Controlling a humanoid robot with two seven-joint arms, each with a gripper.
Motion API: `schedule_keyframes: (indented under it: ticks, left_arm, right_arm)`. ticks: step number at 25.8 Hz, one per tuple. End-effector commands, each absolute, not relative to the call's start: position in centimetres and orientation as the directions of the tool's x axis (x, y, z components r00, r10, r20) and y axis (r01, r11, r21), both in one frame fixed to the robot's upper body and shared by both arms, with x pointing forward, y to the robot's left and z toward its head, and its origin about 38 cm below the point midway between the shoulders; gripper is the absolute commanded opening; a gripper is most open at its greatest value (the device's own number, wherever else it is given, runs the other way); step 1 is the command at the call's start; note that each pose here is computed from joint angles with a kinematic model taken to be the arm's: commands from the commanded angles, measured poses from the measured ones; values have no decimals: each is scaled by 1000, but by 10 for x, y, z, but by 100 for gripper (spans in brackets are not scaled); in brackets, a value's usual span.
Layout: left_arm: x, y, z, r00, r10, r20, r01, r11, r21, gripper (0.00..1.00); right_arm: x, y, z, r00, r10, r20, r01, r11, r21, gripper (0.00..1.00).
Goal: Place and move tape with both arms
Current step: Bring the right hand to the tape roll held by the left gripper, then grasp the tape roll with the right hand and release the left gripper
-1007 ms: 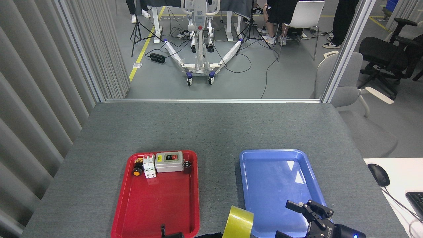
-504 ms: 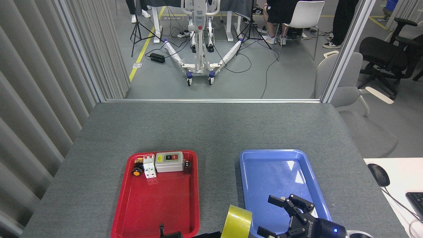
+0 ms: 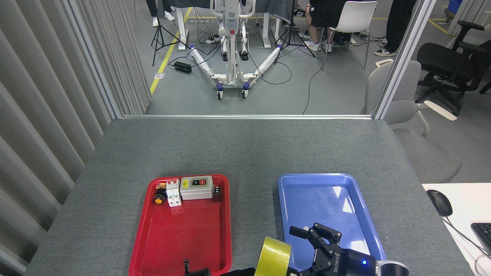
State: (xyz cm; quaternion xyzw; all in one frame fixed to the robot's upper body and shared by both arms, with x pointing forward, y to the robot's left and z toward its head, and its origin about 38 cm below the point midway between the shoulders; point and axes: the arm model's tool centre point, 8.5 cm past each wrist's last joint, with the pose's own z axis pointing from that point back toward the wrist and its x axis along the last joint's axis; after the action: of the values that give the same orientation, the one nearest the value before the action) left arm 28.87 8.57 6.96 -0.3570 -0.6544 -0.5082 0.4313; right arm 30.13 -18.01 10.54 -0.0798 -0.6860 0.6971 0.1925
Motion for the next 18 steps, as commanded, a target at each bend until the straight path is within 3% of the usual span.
schedule_keyframes:
  ticks: [1,5,18]
  left_arm:
    - [290,89,69,-370,23,929,904,238,355,0]
    - [291,93,68,-369,16,929,903,242,355,0]
    - [291,97,68,-393,15,919,892,248,377,0]
  right_arm:
    - [304,-171,101,-913,372,166,-169,24,-985,100]
    - [306,-160,98,-924,353,144,-156,-5,-988,98]
    - [319,-147,104,-925,352,146,-143,35,-989,84]
